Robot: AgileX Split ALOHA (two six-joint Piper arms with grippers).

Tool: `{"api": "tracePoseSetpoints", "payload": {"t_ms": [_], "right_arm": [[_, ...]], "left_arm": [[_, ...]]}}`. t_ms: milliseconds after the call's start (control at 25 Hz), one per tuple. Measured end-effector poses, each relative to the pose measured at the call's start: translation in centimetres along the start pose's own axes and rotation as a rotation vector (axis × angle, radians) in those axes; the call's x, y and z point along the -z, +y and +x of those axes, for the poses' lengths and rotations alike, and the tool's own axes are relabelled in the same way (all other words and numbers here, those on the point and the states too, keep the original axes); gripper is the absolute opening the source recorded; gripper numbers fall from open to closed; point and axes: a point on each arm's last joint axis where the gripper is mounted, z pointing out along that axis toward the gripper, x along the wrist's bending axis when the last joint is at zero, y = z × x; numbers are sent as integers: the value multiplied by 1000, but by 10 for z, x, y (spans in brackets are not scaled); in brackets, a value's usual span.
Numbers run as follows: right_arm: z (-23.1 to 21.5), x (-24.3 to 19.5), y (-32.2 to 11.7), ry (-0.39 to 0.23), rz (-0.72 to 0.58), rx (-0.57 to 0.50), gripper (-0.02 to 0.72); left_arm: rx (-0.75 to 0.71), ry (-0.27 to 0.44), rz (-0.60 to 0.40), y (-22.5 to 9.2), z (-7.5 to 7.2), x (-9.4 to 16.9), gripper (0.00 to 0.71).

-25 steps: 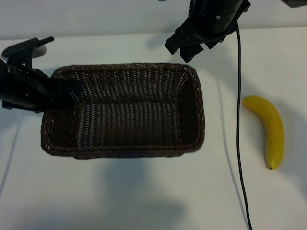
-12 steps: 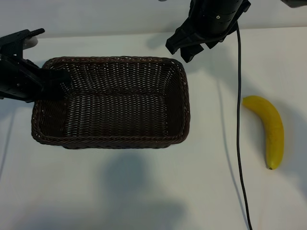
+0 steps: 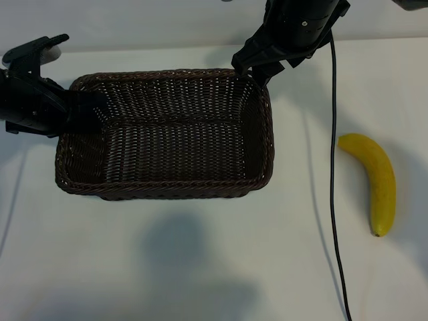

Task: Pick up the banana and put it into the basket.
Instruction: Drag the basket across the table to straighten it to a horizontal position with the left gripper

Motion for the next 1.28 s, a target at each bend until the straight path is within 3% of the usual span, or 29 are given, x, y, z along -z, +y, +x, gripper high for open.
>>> {"api": "tracePoseSetpoints", "payload": {"t_ms": [320, 1280], "right_arm": [[0, 0, 0, -1, 0, 0, 548], [0, 0, 0, -1, -1, 0, 548]], "left_arm": [[0, 7, 26, -1, 5, -16, 150], [-1, 18, -4, 3, 6, -17, 149]]}}
